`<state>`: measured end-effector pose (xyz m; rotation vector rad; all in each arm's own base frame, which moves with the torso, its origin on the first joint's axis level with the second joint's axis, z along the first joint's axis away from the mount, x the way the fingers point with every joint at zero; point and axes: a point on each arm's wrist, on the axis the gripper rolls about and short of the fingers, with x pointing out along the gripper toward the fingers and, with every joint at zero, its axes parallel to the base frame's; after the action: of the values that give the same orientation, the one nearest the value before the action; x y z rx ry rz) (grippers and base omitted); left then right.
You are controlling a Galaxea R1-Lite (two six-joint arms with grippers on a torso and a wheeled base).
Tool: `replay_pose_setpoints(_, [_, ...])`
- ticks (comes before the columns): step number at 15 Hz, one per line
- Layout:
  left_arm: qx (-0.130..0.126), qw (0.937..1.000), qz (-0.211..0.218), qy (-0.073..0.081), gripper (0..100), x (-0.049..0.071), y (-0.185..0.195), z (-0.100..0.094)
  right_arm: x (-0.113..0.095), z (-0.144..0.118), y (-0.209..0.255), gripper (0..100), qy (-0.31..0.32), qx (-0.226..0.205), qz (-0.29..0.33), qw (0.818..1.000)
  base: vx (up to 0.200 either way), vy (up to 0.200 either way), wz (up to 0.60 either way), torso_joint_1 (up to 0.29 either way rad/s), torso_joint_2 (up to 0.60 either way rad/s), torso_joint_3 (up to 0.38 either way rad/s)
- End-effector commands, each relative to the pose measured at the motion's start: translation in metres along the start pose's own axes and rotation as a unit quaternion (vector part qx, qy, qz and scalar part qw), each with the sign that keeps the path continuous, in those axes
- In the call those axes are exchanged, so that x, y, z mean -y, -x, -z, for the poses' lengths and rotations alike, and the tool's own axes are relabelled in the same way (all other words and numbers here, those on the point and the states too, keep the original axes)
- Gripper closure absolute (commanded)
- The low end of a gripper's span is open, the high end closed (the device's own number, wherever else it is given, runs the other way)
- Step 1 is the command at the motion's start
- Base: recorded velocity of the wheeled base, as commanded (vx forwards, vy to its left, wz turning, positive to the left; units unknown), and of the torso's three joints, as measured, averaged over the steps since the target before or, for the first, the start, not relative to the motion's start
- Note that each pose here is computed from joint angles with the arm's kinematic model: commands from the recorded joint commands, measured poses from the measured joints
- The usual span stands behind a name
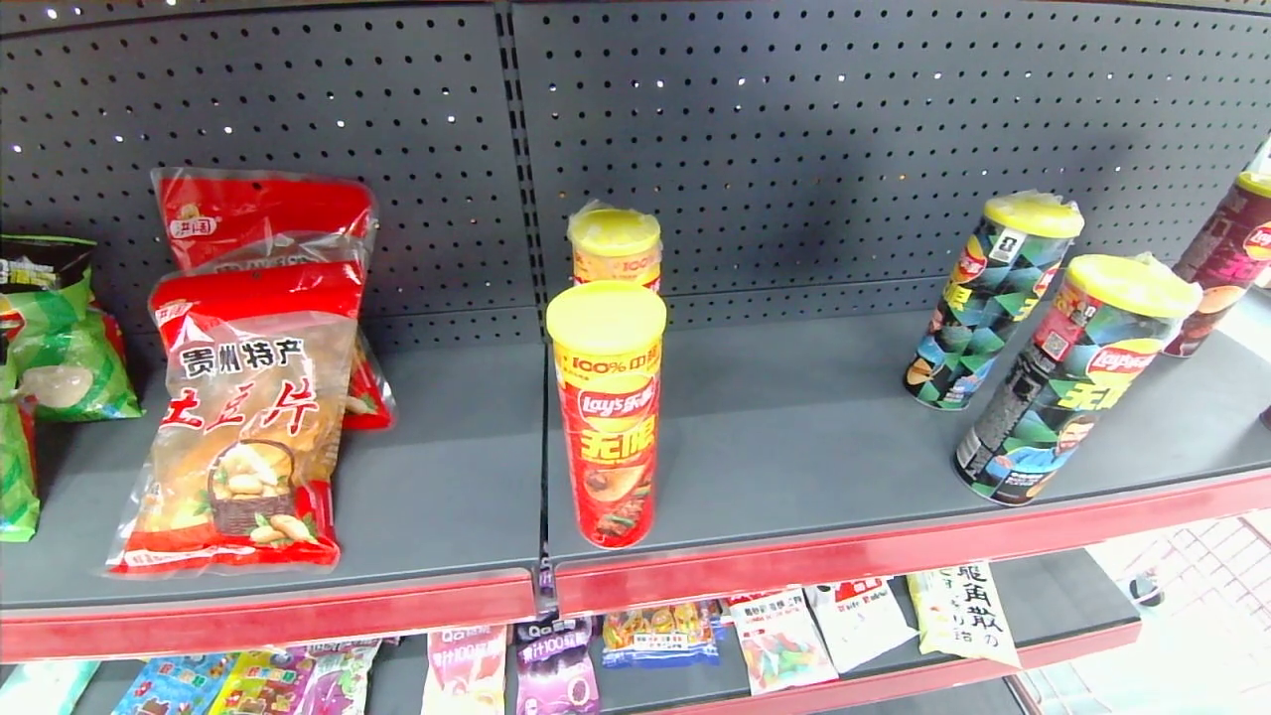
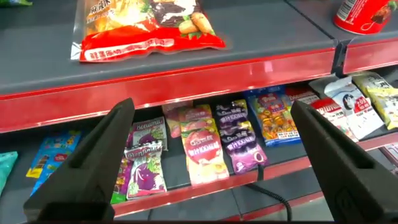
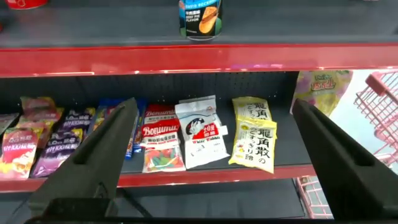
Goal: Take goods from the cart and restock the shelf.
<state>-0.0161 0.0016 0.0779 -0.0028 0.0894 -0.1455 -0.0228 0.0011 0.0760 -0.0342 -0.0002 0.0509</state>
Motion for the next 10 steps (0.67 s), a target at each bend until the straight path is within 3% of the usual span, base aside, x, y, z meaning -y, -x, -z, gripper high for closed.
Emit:
replay_pose_setpoints(1, [-0.002,1.0000,0.000,0.001,0,0.0000,-0.0003,0.0000,0.0001,0.0006,-0.0001,0,-0.001,-0.001,0.001,1.000,0.000,0.000,0.00,0.000,0.00,0.000])
replay_pose_setpoints(2, [-0.002,1.0000,0.001,0.000,0,0.0000,-0.0003,0.0002,0.0001,0.0006,-0.0001,0,-0.002,-0.001,0.001,1.000,0.000,0.000,0.00,0.000,0.00,0.000])
replay_pose_setpoints(5, [-0.003,1.0000,0.000,0.000,0,0.0000,-0.0004,0.0001,0.0001,0.0007,-0.0001,0,-0.009,-0.001,0.002,1.000,-0.200,0.000,0.00,0.007,0.01,0.004])
replay_pose_setpoints(10, [-0.002,1.0000,0.000,0.000,0,0.0000,-0.0003,0.0002,0.0002,0.0007,-0.0001,0,-0.010,-0.001,0.003,1.000,0.000,0.000,0.00,0.000,0.00,0.000])
